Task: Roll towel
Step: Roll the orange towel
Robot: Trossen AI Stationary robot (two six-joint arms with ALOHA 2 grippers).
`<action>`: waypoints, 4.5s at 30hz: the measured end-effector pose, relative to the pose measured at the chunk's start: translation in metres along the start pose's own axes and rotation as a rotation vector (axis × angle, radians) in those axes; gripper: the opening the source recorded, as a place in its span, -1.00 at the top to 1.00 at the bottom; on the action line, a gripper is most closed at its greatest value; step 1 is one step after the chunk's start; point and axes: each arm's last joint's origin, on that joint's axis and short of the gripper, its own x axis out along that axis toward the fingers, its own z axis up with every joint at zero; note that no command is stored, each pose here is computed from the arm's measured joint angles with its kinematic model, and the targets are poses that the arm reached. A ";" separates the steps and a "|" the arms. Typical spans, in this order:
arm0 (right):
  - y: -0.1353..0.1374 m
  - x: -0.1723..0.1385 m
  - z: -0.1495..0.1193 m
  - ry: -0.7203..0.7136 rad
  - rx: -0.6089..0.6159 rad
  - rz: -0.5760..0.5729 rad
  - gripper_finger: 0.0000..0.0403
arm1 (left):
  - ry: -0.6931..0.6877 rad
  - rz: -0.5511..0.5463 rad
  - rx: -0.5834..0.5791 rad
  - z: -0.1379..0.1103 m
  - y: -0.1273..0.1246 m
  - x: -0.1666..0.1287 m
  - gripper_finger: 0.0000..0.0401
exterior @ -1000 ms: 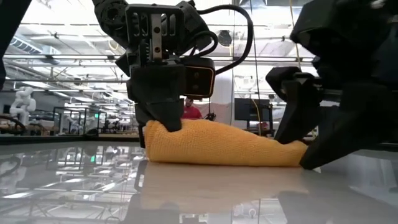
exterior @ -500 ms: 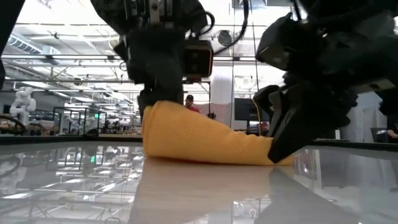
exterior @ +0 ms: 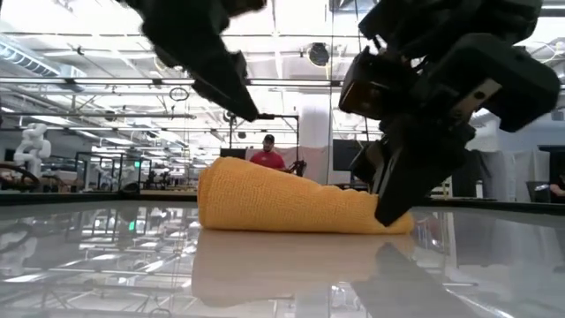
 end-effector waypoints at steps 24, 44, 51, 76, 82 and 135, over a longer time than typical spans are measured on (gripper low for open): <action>-0.035 -0.008 0.010 0.017 0.180 0.143 0.95 | 0.005 0.354 0.406 -0.038 -0.057 0.045 -0.11; -0.036 -0.009 0.014 -0.013 0.209 0.154 0.95 | 0.128 0.266 0.214 -0.055 -0.023 0.055 -0.06; -0.040 -0.010 0.015 -0.018 0.275 0.154 0.95 | 0.128 0.216 0.131 -0.056 -0.019 0.067 0.44; 0.004 -0.084 0.041 -0.261 -0.286 0.084 0.02 | 0.137 0.028 -0.253 -0.050 -0.015 0.068 0.91; 0.037 -0.074 0.018 -0.136 -0.502 0.000 0.07 | 0.094 -0.018 -0.280 -0.045 -0.014 0.068 0.91; 0.009 -0.017 0.009 -0.070 -0.551 -0.098 0.89 | -0.047 -0.271 -0.189 -0.018 -0.019 0.066 0.78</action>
